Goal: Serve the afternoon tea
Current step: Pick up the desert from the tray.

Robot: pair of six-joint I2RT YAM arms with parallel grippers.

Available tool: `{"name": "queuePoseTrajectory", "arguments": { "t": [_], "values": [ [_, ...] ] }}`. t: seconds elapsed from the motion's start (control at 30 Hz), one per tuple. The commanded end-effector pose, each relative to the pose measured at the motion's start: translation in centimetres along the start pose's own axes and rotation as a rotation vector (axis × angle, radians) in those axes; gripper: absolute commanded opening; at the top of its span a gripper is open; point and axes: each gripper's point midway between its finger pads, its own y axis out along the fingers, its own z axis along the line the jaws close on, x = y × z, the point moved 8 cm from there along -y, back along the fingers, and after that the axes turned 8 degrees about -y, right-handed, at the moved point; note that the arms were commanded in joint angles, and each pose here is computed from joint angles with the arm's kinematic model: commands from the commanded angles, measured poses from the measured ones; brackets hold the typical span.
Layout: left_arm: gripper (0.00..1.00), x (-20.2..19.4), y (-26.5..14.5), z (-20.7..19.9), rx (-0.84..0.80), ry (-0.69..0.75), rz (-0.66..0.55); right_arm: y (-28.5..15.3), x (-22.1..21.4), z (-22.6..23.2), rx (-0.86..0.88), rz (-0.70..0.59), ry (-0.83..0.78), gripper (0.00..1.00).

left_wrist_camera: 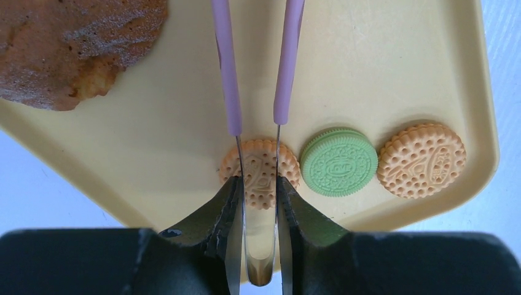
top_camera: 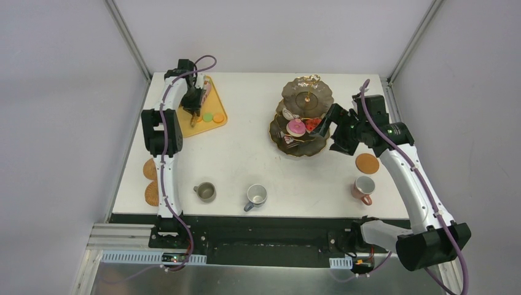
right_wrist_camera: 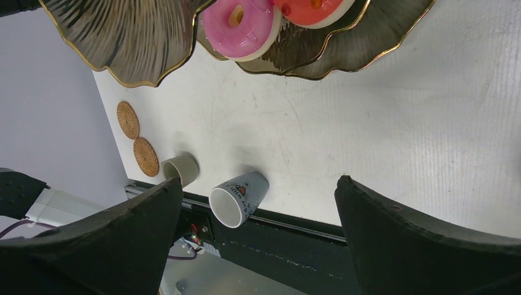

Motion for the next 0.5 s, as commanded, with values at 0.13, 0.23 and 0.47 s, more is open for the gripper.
{"name": "queuePoseTrajectory", "arguments": {
  "t": [0.13,0.23,0.47],
  "values": [
    [0.14,0.7,-3.5,-0.2,0.007,-0.038,-0.01,-2.1,0.1,0.7,0.043,-0.066,-0.009,0.99],
    [0.26,0.3,-3.2,-1.7,0.024,-0.012,0.004,-2.0,0.0,0.7,0.046,-0.064,-0.006,0.99],
    [0.33,0.4,-2.9,-1.8,0.057,-0.015,-0.005,-1.9,0.1,0.7,0.047,-0.06,-0.009,0.99]
  ]
}}
